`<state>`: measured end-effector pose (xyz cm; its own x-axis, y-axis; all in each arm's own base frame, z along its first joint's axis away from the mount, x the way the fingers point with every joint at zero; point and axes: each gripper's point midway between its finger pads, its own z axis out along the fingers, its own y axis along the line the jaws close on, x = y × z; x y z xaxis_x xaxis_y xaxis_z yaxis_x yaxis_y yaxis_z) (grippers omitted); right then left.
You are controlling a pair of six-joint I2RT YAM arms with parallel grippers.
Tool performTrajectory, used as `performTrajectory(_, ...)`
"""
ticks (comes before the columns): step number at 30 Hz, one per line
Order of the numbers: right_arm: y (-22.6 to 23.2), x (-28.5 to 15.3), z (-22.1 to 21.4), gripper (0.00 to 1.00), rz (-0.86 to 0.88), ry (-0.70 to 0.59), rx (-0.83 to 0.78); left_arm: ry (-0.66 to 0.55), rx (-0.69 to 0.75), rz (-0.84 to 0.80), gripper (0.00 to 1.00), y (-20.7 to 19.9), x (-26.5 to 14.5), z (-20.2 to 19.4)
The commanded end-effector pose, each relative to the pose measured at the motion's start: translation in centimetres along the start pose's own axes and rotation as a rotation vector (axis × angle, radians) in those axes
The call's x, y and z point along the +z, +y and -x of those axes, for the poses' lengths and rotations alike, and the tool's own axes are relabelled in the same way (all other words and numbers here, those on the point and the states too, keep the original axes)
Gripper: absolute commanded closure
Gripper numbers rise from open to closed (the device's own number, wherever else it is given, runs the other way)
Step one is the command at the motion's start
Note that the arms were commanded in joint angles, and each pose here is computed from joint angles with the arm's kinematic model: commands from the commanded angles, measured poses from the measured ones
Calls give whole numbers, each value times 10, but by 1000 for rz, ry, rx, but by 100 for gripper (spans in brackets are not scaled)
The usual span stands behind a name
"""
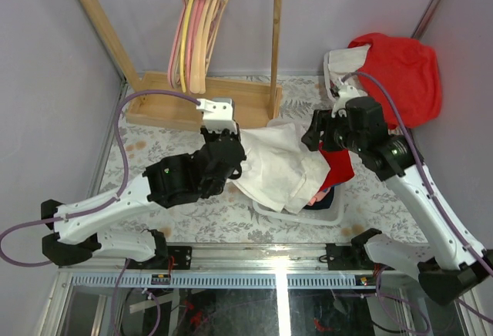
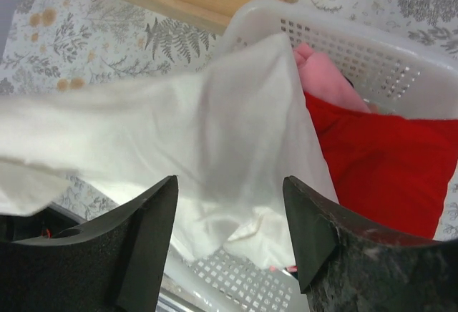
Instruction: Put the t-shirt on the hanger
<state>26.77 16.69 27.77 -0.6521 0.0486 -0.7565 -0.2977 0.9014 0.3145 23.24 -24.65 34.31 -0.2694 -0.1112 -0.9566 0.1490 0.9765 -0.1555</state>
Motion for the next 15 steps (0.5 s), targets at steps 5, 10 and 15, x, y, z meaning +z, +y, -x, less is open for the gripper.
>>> performTrajectory(5, 17, -25, -57, 32, 167, 80, 35, -41, 3, -7, 100, -8, 11, 34)
performTrajectory(10, 12, -14, -75, 32, 163, 102, 64, -47, -13, -37, 100, -14, 11, 44)
performTrajectory(15, -20, 9, -76, 23, 0, 84, 52, -64, -32, -70, 100, -18, 3, 65)
